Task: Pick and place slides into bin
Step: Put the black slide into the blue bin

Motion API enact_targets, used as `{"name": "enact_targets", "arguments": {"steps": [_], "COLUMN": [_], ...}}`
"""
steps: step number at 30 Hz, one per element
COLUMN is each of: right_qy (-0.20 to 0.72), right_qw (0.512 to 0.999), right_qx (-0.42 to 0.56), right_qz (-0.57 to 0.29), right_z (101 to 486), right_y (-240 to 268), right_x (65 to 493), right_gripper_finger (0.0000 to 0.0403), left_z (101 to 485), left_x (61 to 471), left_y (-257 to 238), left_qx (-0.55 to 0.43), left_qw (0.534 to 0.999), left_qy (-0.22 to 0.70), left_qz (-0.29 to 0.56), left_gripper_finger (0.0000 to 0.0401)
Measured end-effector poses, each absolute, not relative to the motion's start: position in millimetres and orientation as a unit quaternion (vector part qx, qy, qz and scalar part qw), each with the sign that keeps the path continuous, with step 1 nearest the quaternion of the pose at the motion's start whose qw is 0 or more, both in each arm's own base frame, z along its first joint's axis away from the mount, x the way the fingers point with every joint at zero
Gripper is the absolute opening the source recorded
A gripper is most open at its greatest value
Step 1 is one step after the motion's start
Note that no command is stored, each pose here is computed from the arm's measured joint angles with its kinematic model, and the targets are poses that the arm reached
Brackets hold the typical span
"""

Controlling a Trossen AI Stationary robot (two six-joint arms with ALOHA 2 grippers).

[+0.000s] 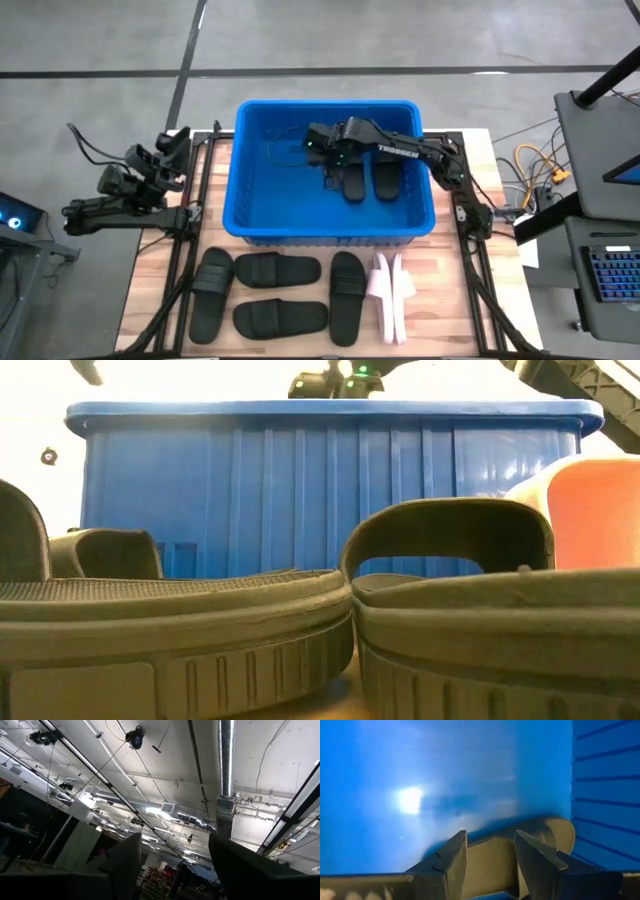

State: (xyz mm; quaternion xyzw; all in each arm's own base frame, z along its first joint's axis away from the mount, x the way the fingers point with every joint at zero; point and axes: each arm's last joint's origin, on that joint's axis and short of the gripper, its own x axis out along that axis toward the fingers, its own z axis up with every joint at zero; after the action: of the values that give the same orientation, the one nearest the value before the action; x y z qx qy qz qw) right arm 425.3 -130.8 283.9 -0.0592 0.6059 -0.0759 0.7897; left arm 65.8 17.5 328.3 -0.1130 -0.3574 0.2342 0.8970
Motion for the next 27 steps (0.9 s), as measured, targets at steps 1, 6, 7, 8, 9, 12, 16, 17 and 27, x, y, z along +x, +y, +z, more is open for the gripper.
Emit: {"name": "enact_targets", "arguments": {"steps": [1, 6, 7, 8, 9, 12, 16, 17, 27], "right_qy": [0.604, 0.601, 0.591, 0.58, 0.567, 0.531, 0.5, 0.481, 0.51], "right_qw": [0.792, 0.796, 0.804, 0.812, 0.82, 0.84, 0.854, 0.863, 0.847], "right_qx": [-0.055, -0.036, -0.033, -0.033, -0.037, -0.058, -0.084, -0.07, -0.056], "right_qz": [-0.069, -0.057, -0.06, -0.064, -0.071, -0.089, -0.12, -0.135, -0.137], "right_z": [285.8, 285.2, 287.9, 291.0, 294.8, 296.7, 277.2, 273.5, 256.4], "right_y": [-133.1, -143.5, -146.0, -147.1, -147.8, -149.9, -155.7, -159.0, -161.7], "right_x": [421.7, 403.6, 399.5, 395.3, 390.8, 378.5, 361.9, 359.1, 340.6], "right_gripper_finger": [0.0153, 0.0145, 0.0143, 0.0142, 0.014, 0.0137, 0.0134, 0.0134, 0.0154], "left_z": [327.8, 326.7, 326.3, 326.2, 326.0, 325.9, 325.5, 325.4, 324.5], "left_x": [66.1, 66.8, 67.1, 67.2, 67.4, 67.5, 67.8, 67.7, 68.2], "left_y": [17.5, 17.6, 17.6, 17.6, 17.7, 17.7, 17.9, 18.0, 19.2], "left_qx": [-0.112, -0.111, -0.111, -0.11, -0.11, -0.111, -0.111, -0.111, -0.118], "left_qw": [0.898, 0.901, 0.902, 0.902, 0.902, 0.902, 0.902, 0.902, 0.896], "left_qy": [-0.355, -0.348, -0.345, -0.344, -0.343, -0.343, -0.34, -0.34, -0.337], "left_qz": [0.235, 0.236, 0.236, 0.236, 0.237, 0.238, 0.241, 0.243, 0.265], "left_gripper_finger": [0.0217, 0.0217, 0.0217, 0.0217, 0.0217, 0.0217, 0.0217, 0.0217, 0.0217]}}
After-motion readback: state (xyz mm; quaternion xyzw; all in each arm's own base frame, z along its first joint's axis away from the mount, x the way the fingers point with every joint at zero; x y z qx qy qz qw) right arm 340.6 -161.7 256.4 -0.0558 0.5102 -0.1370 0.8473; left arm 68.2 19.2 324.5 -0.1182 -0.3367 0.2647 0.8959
